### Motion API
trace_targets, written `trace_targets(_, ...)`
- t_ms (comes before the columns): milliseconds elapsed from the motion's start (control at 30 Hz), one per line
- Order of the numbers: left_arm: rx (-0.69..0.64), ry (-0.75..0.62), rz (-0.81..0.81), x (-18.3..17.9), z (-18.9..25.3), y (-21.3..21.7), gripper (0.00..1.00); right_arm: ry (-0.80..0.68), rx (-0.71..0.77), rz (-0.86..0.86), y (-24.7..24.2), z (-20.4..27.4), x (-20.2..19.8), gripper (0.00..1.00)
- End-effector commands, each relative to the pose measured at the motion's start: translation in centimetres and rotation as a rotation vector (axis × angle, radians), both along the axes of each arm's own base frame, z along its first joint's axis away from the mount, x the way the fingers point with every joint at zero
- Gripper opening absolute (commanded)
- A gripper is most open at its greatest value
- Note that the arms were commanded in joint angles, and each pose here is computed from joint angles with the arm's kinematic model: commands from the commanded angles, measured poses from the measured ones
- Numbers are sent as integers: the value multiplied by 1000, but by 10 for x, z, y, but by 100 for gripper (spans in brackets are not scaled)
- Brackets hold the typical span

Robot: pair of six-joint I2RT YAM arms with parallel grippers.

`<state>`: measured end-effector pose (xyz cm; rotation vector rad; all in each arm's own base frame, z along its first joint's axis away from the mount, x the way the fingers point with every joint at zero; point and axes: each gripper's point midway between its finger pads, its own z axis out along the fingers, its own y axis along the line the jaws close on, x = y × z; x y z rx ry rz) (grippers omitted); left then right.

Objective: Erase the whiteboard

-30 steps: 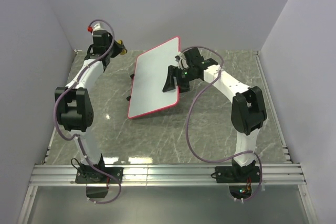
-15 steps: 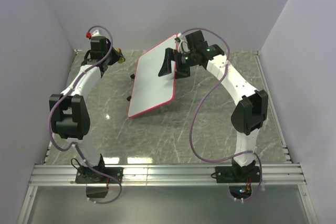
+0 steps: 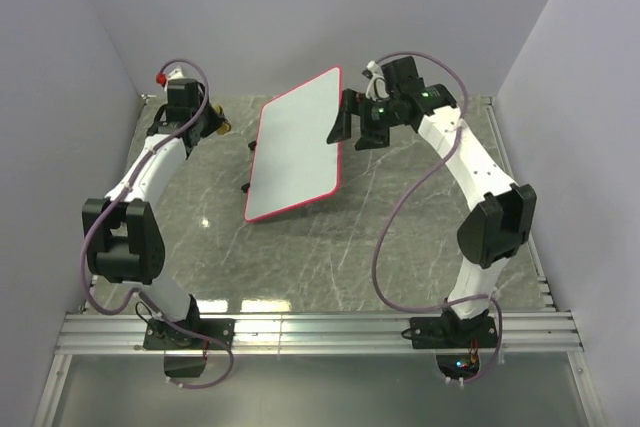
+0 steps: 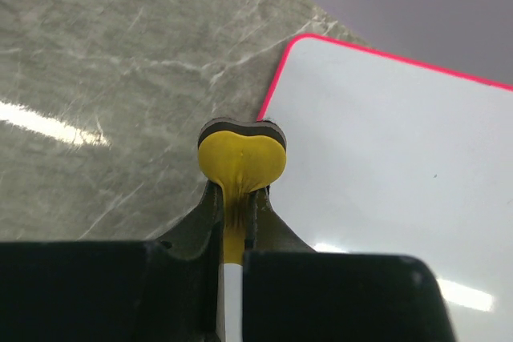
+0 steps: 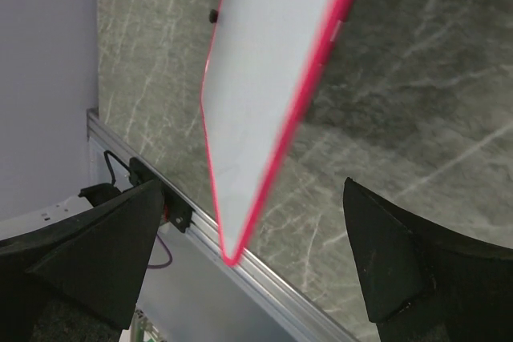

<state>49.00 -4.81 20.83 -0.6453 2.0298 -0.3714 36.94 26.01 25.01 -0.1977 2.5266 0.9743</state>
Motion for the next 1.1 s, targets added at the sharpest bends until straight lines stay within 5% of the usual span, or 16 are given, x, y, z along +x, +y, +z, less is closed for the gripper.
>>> trace_targets(0, 3, -24, 40, -19, 18, 9, 0, -75, 38, -8, -13, 22, -8, 100)
trace_targets(333, 3, 37, 71, -67, 5, 12, 0, -132, 32, -17, -27, 33, -35, 100)
trace_targets(467, 74, 128, 38, -106, -8, 18, 0, -240, -28, -147, -56, 53, -44, 100)
trace_targets(500, 81, 138, 20, -113, -10, 17, 5, -243, -61, -185, -65, 44, -46, 100)
trace_targets(533, 84, 148, 6, -120, -13, 15, 21, -259, -58, -198, -68, 45, -50, 100)
trace_targets(567, 100, 155, 21, -135, -16, 20, 52, -312, -29, -216, -72, 59, -57, 100)
trace_targets(600, 109, 159, 35, -143, -17, 24, 99, -296, -33, -219, -75, 47, -63, 100)
trace_targets(833, 201, 437, 159, -209, -66, 53, 99, -266, 26, -225, -78, 31, -96, 100)
trace_targets(1067, 49, 610, 91, -234, -115, 23, 99, -277, 46, -194, -84, 28, -125, 100)
